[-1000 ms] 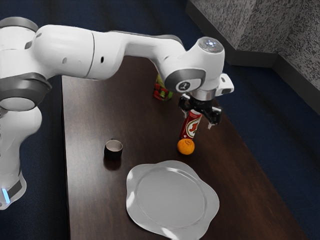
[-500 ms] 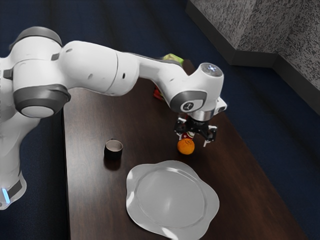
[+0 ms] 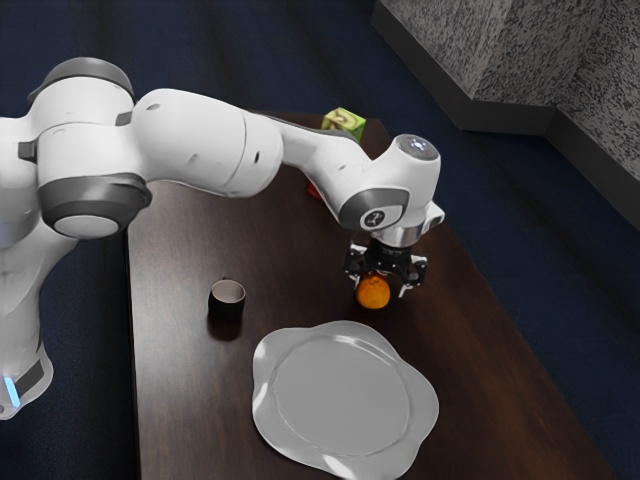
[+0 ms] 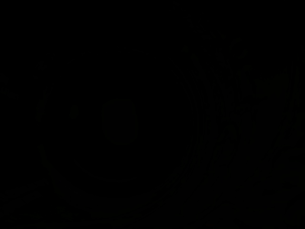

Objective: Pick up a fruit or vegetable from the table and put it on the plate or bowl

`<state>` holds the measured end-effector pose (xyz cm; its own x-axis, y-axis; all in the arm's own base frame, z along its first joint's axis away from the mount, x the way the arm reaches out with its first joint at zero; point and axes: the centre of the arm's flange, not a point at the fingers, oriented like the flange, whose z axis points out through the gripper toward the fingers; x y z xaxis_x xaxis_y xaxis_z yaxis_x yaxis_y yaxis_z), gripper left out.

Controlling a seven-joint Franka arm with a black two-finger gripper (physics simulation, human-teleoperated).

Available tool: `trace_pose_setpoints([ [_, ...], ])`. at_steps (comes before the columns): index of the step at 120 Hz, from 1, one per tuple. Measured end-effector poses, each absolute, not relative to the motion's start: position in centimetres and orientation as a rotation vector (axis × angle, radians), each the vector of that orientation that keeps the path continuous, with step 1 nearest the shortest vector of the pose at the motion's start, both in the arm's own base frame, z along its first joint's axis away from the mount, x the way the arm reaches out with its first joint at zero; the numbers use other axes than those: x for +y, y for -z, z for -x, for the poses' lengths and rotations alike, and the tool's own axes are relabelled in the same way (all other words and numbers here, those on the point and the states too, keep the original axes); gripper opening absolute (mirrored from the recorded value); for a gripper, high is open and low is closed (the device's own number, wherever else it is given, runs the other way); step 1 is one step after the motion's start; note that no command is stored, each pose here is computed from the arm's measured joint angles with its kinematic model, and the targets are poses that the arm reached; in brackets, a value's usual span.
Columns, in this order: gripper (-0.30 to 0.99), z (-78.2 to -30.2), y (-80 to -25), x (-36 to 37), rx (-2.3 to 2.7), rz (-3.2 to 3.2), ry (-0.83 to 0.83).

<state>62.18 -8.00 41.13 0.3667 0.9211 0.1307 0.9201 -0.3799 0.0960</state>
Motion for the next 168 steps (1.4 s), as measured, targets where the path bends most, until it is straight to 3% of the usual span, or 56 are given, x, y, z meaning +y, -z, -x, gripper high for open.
trace_pose_setpoints([
  [52, 0.50, -62.1, -41.6, -9.9, 1.701, -2.574, -0.226],
  [84, 0.47, -62.2, -44.6, -10.9, 1.655, -2.594, -0.210],
  [168, 0.44, -61.6, -42.8, -9.6, 1.702, -2.640, -0.103],
])
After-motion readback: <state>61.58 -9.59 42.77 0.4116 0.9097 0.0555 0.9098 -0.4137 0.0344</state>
